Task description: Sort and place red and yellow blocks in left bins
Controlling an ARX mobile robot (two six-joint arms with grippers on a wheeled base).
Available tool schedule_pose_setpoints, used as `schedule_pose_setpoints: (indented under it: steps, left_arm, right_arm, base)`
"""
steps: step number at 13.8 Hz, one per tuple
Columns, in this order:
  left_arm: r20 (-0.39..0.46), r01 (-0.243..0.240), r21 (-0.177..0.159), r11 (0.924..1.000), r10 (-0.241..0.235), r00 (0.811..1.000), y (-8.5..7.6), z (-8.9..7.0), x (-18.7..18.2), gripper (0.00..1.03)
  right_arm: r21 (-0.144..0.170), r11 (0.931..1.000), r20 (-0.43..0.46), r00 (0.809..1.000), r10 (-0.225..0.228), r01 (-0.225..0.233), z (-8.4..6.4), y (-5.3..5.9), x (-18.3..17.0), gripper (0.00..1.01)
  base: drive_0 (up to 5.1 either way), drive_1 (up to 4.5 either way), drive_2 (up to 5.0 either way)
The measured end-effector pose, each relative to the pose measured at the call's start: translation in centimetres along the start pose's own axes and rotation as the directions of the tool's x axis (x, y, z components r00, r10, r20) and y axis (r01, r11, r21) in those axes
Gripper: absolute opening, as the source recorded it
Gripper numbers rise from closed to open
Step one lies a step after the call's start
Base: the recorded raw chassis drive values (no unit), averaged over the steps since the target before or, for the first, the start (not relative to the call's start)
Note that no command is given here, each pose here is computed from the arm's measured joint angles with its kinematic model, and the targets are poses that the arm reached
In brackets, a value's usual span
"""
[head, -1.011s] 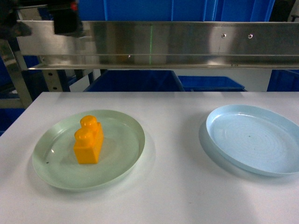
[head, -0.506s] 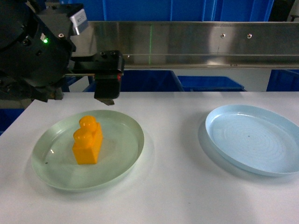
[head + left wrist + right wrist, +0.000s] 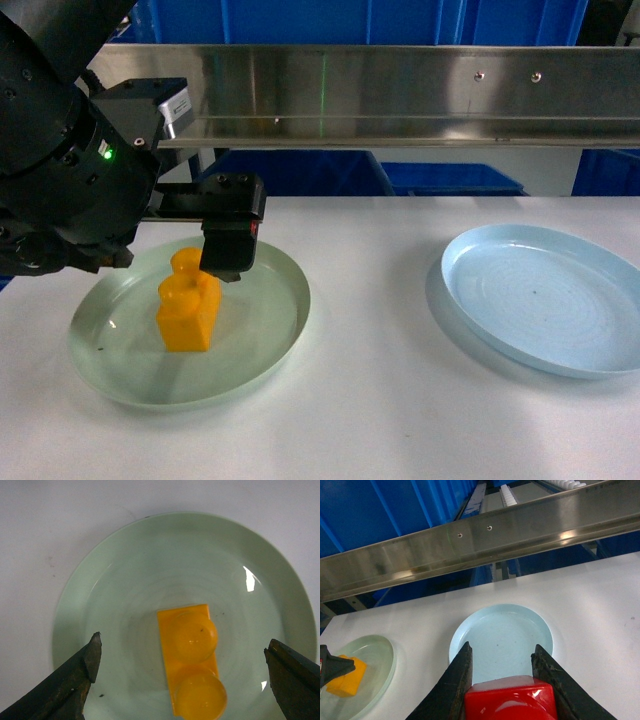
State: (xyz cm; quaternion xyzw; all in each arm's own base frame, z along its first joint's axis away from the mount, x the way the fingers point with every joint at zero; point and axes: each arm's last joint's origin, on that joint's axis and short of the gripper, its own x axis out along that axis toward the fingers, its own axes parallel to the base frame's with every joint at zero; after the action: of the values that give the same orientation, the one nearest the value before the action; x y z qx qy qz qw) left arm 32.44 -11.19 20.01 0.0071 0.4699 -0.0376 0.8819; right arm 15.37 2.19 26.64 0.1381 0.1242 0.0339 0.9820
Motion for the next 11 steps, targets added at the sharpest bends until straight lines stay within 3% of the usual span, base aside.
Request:
schedule_pose_setpoints:
  steps: [3,6,8,10,11]
  left_arm:
    - [0.002,-0.012,-0.003,0.9999,0.012,1.000,0.2,-0.6,1.3,0.98]
    - [-0.012,-0.064,0.007,0.9979,0.064,0.998,0.6,-2.2,4.3,0.98]
    - [-0.004,-0.061,0.003,0.9981,0.061,0.998,1.0,-2.0,4.3,0.98]
    - [0.008,-0.058,0.011,0.9983,0.057,0.998,1.1,-2.0,4.4,0.68]
    - [0.006,-0.057,0.013,0.9983,0.057,0.998,1.1,-2.0,4.4,0.59]
  right_arm:
    - [0.000,1.0000,0.000,1.000,0.000,0.000,0.0,0.0,0.0,0.29]
    - [0.000,1.0000,0.000,1.000,0.000,0.000,0.0,0.0,0.0,0.29]
    - [0.000,1.0000,0.001,1.000,0.000,0.000,0.0,0.0,0.0,0.29]
    - [0.000,1.0000,0.000,1.000,0.000,0.000,0.0,0.0,0.0,0.29]
    - [0.000,1.0000,0.000,1.000,0.000,0.000,0.0,0.0,0.0,0.29]
  base:
    - [0.0,0.00,0.0]
    - [0.0,0.00,0.0]
    - [0.0,0.00,0.0]
    - [0.0,0.00,0.0]
    - [0.0,0.00,0.0]
